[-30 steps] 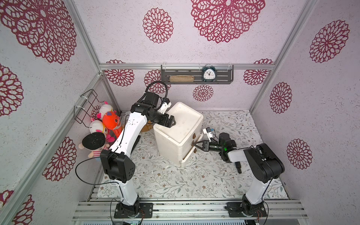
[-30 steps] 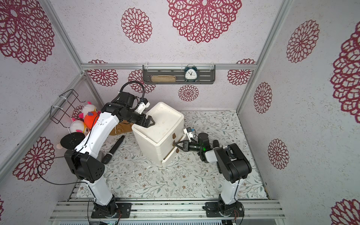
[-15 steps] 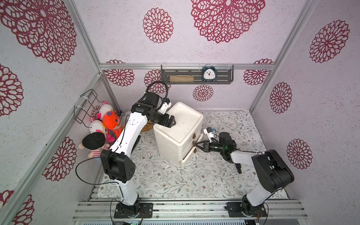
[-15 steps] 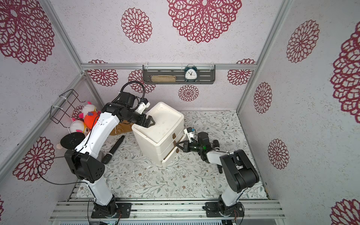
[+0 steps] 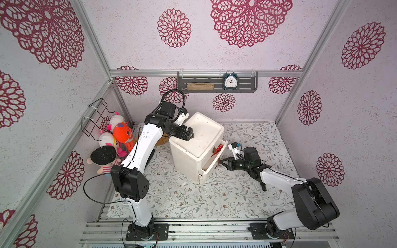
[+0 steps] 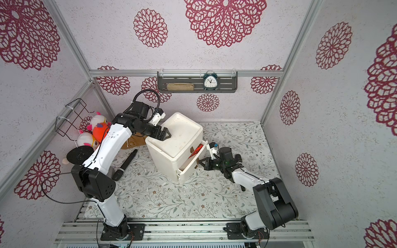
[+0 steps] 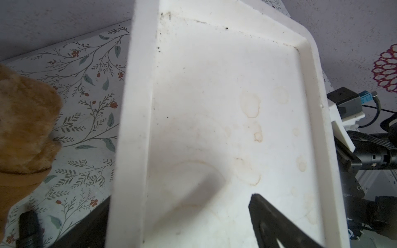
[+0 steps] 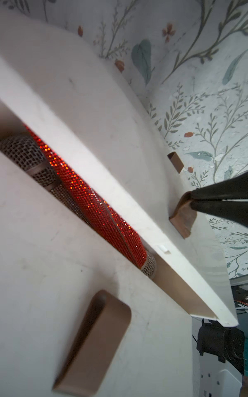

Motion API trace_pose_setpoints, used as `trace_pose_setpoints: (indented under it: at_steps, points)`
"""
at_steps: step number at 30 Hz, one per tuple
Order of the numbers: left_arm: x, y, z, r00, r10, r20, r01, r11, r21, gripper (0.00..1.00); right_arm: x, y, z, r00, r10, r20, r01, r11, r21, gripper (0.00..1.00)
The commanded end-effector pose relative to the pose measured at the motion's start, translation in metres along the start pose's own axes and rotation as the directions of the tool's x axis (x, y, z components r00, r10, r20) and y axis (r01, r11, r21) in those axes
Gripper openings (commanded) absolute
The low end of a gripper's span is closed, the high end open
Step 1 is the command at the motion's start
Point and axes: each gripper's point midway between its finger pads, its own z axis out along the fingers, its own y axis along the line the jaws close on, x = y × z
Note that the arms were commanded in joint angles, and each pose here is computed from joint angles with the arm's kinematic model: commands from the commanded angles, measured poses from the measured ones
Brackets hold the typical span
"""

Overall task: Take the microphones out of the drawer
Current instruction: Open the drawer in the storage box.

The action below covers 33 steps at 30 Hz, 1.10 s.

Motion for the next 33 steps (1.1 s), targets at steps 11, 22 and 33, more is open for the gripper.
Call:
trace_pose_setpoints:
  at_steps: [11, 22, 33]
  points:
    - [-0.001, 0.004, 0.005, 1.0, -0.009, 0.004, 0.009, 1.0, -0.001, 0.97, 0.044, -0.054, -0.041, 0.991, 0.088, -0.104, -0.044, 0.931, 0.362, 0.0]
    - [-0.003, 0.006, 0.002, 1.0, -0.017, 0.018, 0.017, 1.0, -0.001, 0.97, 0.055, -0.081, -0.089, 0.989, 0.144, -0.012, -0.11, 0.801, 0.588, 0.0]
    - [-0.001, 0.01, 0.004, 1.0, -0.022, 0.011, 0.022, 1.0, -0.01, 0.97, 0.067, -0.089, -0.132, 0.988, 0.142, 0.067, -0.148, 0.711, 0.688, 0.0]
